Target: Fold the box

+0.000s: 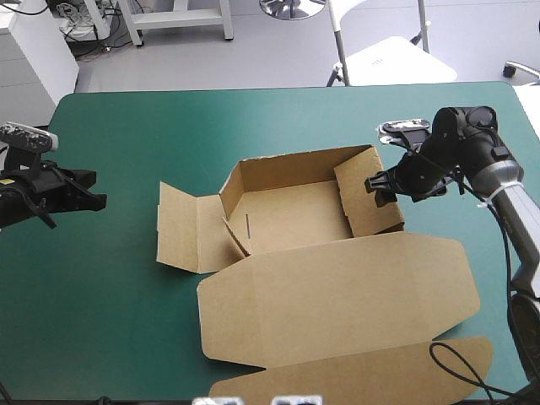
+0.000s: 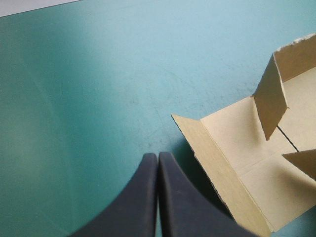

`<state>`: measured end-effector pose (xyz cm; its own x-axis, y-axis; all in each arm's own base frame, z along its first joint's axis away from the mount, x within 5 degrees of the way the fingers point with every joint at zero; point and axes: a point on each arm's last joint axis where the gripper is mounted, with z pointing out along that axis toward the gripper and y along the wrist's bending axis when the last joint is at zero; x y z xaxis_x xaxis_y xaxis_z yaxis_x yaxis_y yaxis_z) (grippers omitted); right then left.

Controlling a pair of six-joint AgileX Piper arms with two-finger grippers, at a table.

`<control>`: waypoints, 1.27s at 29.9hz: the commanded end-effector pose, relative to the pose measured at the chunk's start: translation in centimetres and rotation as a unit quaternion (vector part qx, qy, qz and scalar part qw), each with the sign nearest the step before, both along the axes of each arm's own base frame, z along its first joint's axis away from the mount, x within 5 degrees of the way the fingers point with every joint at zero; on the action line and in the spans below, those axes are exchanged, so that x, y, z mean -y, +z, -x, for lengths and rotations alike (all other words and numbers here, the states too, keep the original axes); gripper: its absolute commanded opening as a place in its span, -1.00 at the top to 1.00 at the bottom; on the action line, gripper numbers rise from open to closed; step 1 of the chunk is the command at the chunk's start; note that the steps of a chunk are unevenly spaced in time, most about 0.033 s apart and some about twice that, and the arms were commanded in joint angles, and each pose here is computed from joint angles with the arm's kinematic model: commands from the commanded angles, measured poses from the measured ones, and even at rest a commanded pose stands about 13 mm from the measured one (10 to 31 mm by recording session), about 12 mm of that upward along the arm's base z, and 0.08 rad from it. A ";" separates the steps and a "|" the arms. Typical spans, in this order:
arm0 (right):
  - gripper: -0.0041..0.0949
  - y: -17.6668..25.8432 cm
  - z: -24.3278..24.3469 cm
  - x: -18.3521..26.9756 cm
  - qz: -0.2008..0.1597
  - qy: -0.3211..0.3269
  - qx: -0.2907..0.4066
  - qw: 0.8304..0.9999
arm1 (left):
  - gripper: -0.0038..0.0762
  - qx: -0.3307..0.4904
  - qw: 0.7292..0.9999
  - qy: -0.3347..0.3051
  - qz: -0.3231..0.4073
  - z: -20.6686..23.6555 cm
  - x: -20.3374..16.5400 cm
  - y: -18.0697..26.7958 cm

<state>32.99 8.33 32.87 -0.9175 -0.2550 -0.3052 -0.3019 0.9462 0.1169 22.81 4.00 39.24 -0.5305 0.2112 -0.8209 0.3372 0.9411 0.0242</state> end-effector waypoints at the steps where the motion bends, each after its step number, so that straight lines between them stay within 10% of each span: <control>1: -0.41 1.9 0.9 0.5 0.007 0.006 0.030 1.000 | 0.93 0.040 0.999 0.009 0.017 0.3 0.3 1.6; 21: -0.07 -2.6 -1.6 -0.7 -0.012 0.026 -0.043 0.999 | 0.93 0.036 0.999 0.009 0.026 0.3 0.4 1.6; 33: 0.91 -2.6 -1.6 -0.7 -0.002 0.060 -0.035 0.998 | 0.93 0.036 0.999 0.009 0.026 0.3 0.4 1.6; 38: 0.96 -2.6 -1.6 -0.7 0.001 0.074 -0.031 0.997 | 0.93 0.036 0.999 0.008 0.026 0.3 0.4 1.5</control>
